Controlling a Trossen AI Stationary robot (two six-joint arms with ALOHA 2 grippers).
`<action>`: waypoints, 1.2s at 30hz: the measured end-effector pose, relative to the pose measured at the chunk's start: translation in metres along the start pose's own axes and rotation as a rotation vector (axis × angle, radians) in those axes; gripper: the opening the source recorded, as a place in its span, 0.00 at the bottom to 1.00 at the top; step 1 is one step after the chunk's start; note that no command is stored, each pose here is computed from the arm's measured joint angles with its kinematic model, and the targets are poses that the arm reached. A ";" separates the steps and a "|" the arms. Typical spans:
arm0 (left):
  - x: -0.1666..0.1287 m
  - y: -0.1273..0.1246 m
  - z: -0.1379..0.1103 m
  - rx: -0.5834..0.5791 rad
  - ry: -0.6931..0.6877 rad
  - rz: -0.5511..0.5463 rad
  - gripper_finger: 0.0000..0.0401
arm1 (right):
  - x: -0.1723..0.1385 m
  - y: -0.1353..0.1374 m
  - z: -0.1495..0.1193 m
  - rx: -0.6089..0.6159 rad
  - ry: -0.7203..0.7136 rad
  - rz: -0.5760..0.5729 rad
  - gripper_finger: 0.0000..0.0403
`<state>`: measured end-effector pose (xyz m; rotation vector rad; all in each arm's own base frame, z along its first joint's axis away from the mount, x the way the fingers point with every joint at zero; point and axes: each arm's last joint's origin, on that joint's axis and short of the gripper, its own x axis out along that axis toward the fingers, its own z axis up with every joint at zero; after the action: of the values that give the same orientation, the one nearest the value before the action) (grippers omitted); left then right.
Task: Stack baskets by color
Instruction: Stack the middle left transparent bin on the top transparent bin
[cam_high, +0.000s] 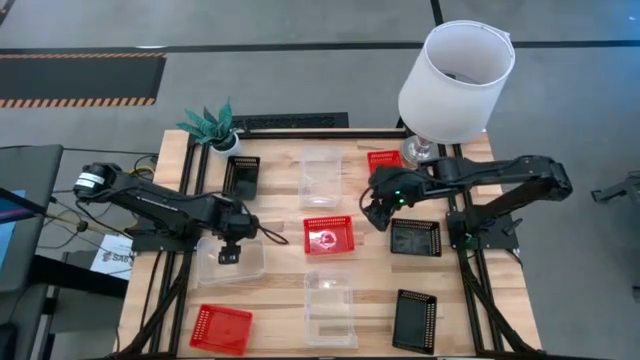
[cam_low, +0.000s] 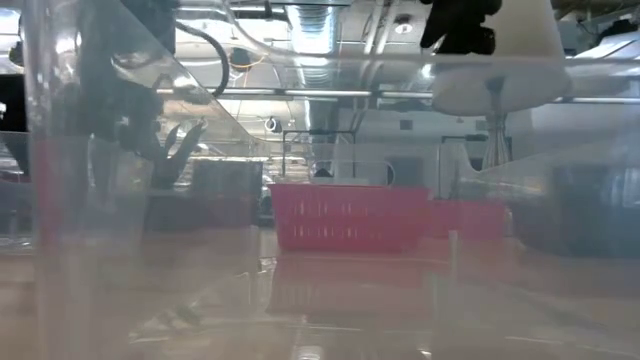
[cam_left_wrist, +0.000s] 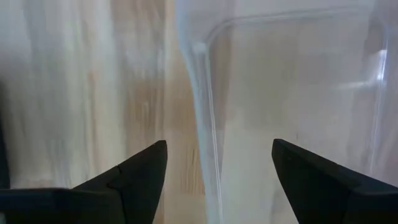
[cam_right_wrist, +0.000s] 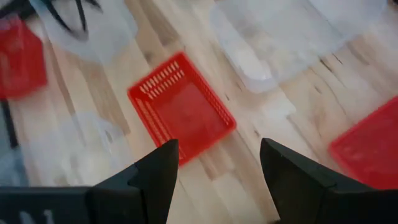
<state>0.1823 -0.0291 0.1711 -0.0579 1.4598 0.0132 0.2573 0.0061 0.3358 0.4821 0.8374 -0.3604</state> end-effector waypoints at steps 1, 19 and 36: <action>0.004 0.000 0.002 0.006 0.018 0.001 0.69 | -0.003 0.000 0.000 0.023 -0.010 0.009 0.62; 0.003 -0.005 0.038 0.091 0.135 -0.019 0.03 | -0.087 -0.023 -0.020 -0.137 -0.225 -0.006 0.62; -0.176 0.064 0.140 0.832 -0.424 0.630 0.00 | -0.159 -0.065 -0.049 0.064 -0.469 0.018 0.62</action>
<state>0.2990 0.0457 0.3595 1.0224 0.9189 -0.0654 0.0968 -0.0035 0.4140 0.4401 0.3678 -0.4626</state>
